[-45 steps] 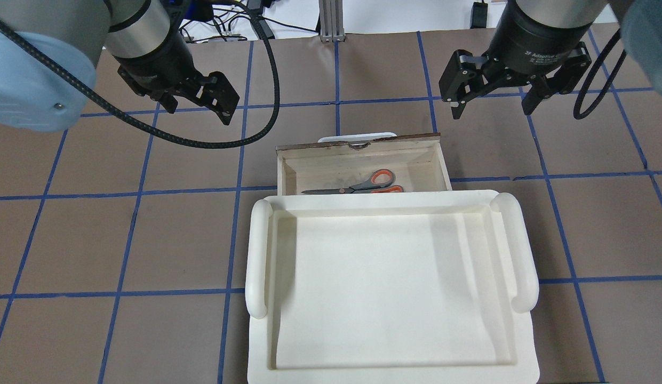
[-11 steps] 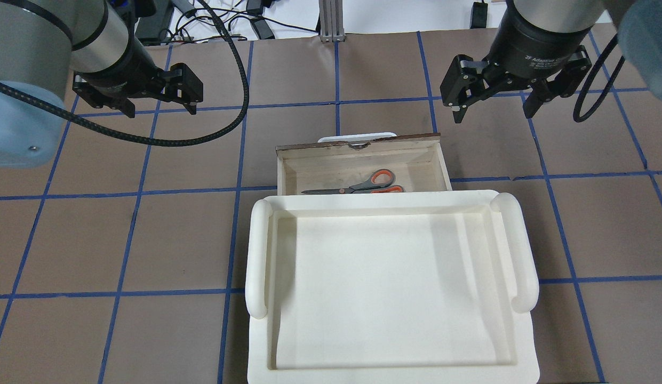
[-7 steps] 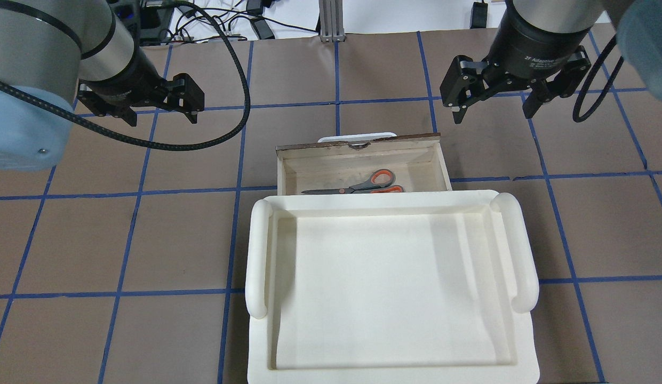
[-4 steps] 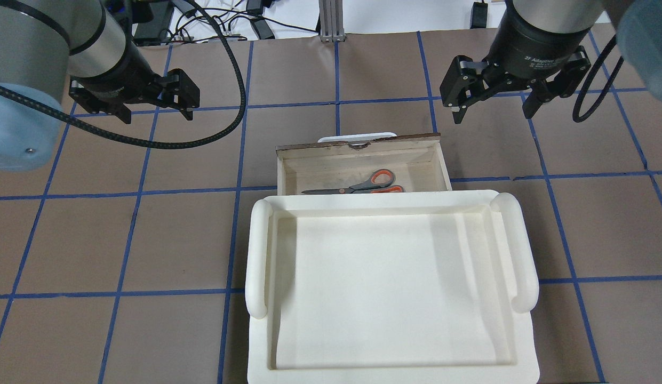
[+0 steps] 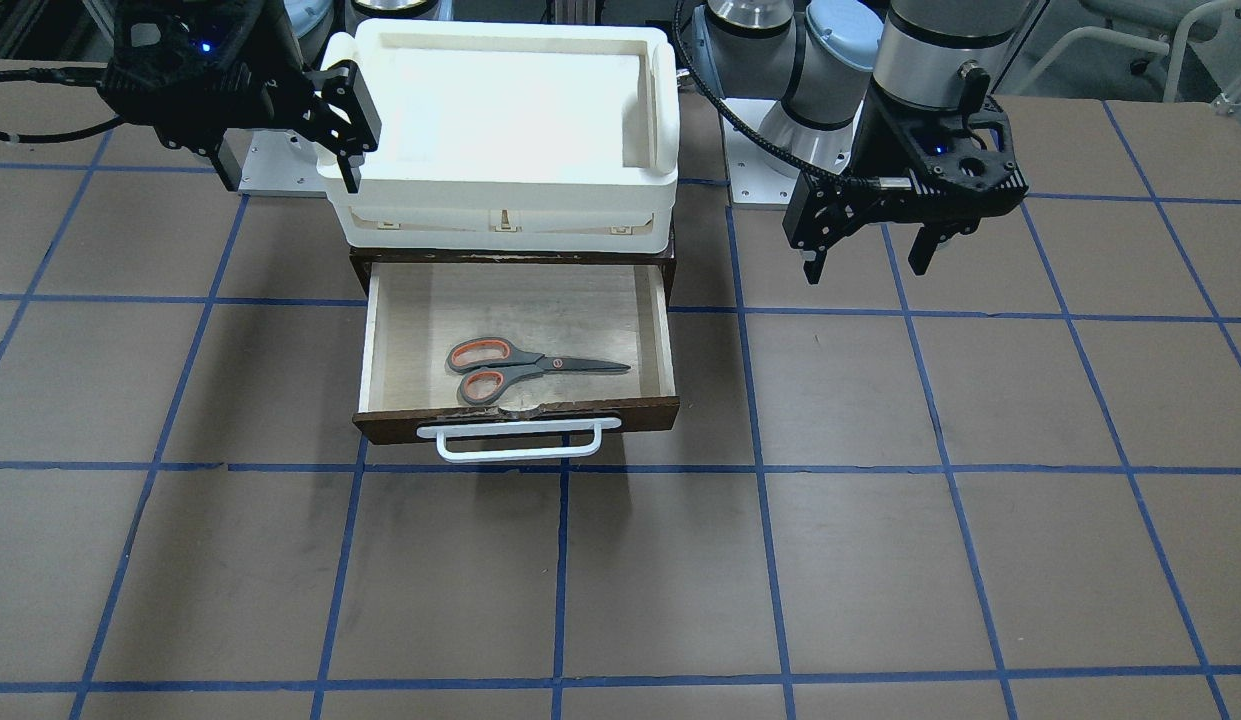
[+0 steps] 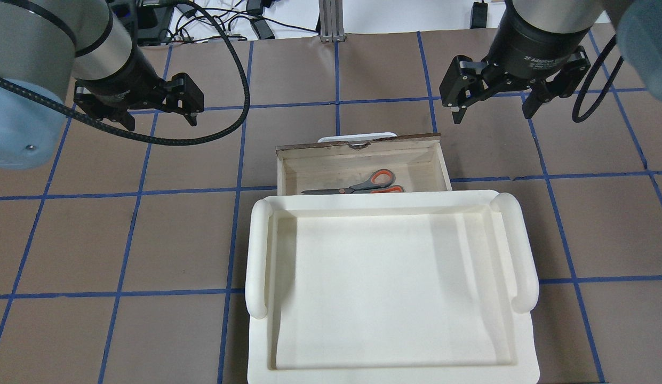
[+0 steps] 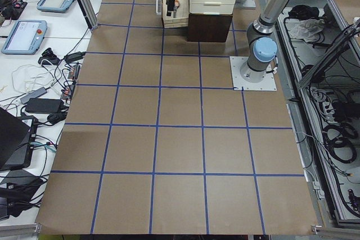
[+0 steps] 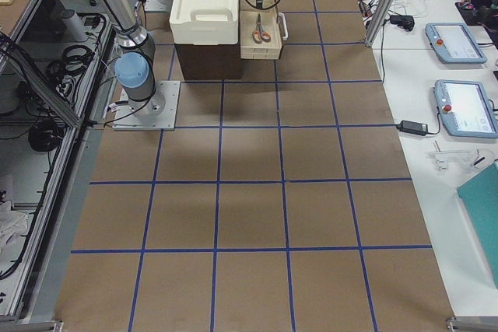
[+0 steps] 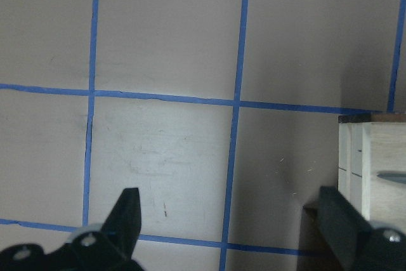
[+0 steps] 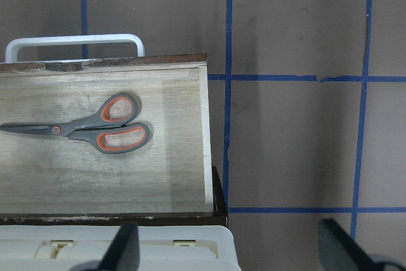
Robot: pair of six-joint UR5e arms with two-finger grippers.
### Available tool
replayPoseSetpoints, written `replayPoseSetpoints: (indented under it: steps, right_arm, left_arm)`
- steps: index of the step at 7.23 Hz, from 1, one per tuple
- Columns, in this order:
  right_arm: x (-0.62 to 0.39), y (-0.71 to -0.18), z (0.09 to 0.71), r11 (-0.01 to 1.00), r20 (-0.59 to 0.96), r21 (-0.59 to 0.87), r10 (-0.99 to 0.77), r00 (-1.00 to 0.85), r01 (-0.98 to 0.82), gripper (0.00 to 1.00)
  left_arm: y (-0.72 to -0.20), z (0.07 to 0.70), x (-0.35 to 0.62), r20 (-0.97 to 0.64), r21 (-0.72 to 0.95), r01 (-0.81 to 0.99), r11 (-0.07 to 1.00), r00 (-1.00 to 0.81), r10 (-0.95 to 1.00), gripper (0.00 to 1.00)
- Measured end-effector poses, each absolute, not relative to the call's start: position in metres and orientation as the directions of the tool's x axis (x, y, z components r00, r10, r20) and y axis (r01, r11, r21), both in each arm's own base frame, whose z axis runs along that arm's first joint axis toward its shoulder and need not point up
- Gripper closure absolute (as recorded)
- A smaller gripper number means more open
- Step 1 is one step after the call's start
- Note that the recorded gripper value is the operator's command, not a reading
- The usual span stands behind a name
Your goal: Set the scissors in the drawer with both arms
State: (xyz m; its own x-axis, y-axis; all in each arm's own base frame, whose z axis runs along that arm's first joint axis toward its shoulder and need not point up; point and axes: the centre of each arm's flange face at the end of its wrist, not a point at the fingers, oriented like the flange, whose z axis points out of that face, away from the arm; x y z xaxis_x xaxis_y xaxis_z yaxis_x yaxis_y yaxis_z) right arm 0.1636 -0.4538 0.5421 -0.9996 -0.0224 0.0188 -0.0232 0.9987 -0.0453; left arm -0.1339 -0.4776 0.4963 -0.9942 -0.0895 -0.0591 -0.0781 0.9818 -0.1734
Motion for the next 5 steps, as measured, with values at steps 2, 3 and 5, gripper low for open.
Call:
replayPoseSetpoints:
  steps: [2, 3, 5]
  right_arm:
    - [0.1634, -0.4534, 0.5421, 0.999, 0.02, -0.045, -0.023, -1.0, -0.024, 0.0]
    - [0.1635, -0.4535, 0.5416, 0.999, 0.02, -0.043, -0.023, -1.0, -0.023, 0.0]
    - [0.1634, -0.4537, 0.5409, 0.999, 0.02, -0.041, -0.022, -1.0, -0.023, 0.0]
  left_arm:
    - [-0.4714, 0.505, -0.1307, -0.109, -0.178, -0.073, 0.981, -0.99, -0.094, 0.0]
    - [-0.4744, 0.5009, -0.1304, -0.12, -0.168, -0.072, 0.983, -0.988, -0.093, 0.0]
    - [-0.4687, 0.5061, -0.1343, -0.082, -0.157, -0.056, 0.986, -0.994, -0.069, 0.0]
